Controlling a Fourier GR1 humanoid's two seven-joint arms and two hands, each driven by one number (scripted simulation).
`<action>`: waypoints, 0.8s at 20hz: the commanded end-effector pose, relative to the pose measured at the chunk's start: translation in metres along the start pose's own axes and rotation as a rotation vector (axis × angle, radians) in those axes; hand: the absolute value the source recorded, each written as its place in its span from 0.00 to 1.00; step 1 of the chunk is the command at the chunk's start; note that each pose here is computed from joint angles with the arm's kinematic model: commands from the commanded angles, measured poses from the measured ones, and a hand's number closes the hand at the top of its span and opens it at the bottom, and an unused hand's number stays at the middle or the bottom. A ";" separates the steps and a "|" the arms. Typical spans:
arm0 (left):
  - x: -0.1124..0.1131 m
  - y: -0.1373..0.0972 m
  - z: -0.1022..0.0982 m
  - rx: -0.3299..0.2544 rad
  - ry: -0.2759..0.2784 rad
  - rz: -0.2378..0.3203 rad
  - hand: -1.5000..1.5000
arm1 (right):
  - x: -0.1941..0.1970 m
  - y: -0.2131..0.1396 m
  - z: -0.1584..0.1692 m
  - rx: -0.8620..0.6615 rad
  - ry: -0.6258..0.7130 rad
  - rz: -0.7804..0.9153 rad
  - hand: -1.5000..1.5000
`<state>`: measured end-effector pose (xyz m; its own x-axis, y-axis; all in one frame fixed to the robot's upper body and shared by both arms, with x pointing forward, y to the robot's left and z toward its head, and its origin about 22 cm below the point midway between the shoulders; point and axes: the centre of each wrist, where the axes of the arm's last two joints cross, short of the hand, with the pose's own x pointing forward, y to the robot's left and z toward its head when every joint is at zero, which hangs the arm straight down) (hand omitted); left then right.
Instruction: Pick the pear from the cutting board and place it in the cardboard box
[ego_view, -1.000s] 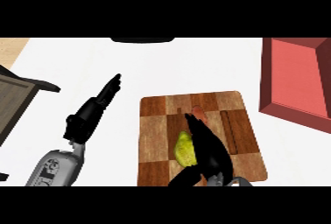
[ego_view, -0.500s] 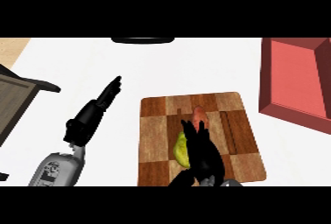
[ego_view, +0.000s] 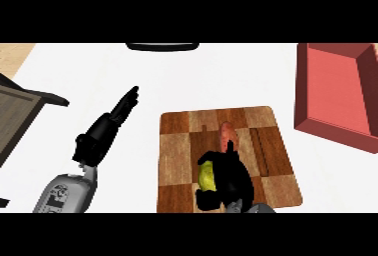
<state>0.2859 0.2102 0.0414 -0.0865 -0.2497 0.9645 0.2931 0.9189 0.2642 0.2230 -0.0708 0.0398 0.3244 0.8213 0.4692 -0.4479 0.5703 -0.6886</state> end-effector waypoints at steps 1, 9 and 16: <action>-0.001 -0.008 0.005 0.005 -0.020 0.009 0.50 | -0.029 0.019 -0.015 0.054 0.042 0.015 1.00; 0.003 -0.003 0.008 -0.009 -0.016 0.004 0.50 | -0.041 -0.043 -0.018 -0.069 -0.196 0.205 1.00; 0.001 -0.013 0.001 -0.043 -0.013 0.019 0.50 | -0.026 -0.056 0.027 -0.020 -0.809 0.592 1.00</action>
<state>0.2806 0.2029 0.0386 -0.0936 -0.2390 0.9665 0.3193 0.9123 0.2565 0.2225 -0.1160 0.0638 -0.3705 0.8624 0.3449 -0.3840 0.1959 -0.9023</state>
